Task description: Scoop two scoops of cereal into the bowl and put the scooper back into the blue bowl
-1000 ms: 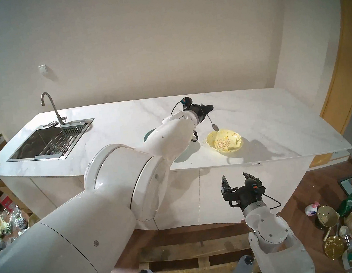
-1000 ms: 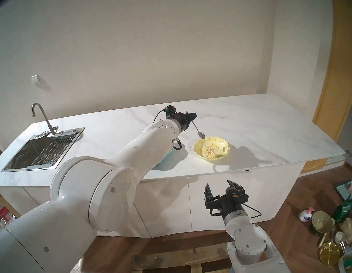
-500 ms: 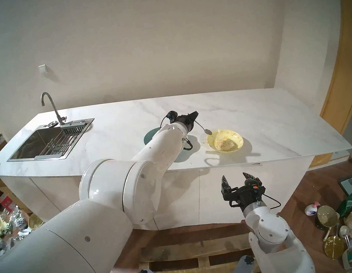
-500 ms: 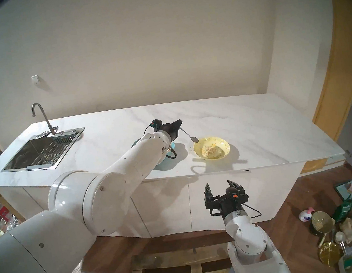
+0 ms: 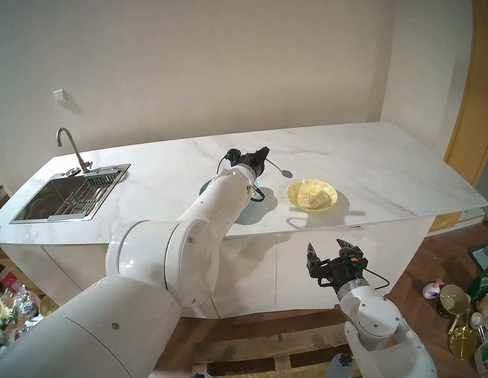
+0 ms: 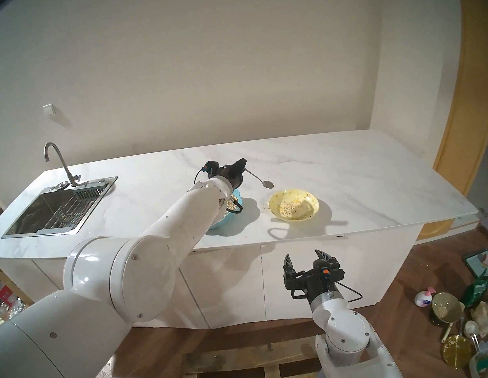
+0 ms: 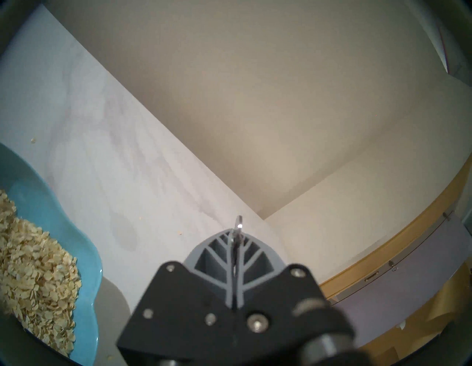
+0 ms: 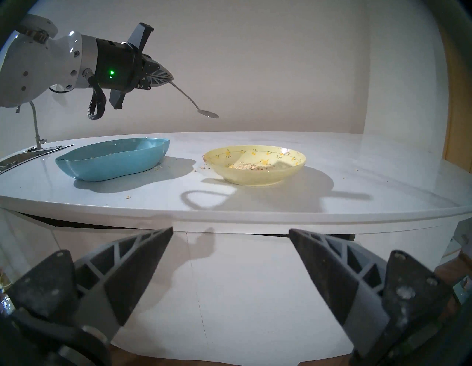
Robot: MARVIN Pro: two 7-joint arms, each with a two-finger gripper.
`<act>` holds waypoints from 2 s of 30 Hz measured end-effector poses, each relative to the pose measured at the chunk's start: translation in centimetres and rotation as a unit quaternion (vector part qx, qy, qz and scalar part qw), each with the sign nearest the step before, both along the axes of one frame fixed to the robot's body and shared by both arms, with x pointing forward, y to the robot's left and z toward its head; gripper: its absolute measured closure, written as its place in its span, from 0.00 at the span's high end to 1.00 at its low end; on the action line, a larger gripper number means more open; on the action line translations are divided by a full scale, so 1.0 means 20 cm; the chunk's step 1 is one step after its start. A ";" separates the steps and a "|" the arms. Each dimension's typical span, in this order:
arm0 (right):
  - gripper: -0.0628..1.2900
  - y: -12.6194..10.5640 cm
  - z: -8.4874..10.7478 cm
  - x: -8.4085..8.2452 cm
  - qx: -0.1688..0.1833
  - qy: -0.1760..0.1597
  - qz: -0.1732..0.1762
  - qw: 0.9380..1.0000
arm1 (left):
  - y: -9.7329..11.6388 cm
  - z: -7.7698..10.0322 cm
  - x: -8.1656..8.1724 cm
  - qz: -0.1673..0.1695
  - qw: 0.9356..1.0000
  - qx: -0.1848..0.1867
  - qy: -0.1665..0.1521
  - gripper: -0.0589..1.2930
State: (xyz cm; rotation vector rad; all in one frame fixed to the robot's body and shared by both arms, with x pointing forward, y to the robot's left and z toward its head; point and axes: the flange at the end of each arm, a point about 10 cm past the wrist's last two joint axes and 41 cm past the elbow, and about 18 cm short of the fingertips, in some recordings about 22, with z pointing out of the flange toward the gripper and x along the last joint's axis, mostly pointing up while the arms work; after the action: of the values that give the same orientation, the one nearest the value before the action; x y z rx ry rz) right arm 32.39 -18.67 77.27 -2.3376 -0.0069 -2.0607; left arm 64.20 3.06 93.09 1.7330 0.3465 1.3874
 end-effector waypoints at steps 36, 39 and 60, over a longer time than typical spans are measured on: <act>0.96 0.00 0.00 0.00 0.000 0.000 0.000 1.000 | 0.83 -0.28 -0.09 -0.001 1.000 -0.005 -0.011 0.03; 0.96 0.00 0.00 0.00 0.000 0.000 0.000 1.000 | 0.86 -0.22 -0.08 0.001 1.000 -0.002 -0.022 0.03; 0.96 0.00 0.00 0.00 0.000 0.000 0.000 1.000 | 1.19 -0.12 -0.12 0.078 0.996 0.032 0.030 0.03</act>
State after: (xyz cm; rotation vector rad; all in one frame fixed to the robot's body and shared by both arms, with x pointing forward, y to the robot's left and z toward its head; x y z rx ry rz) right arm 32.38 -18.67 77.31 -2.3367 -0.0069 -2.0616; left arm 61.79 26.87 90.69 1.8358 0.4841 1.4718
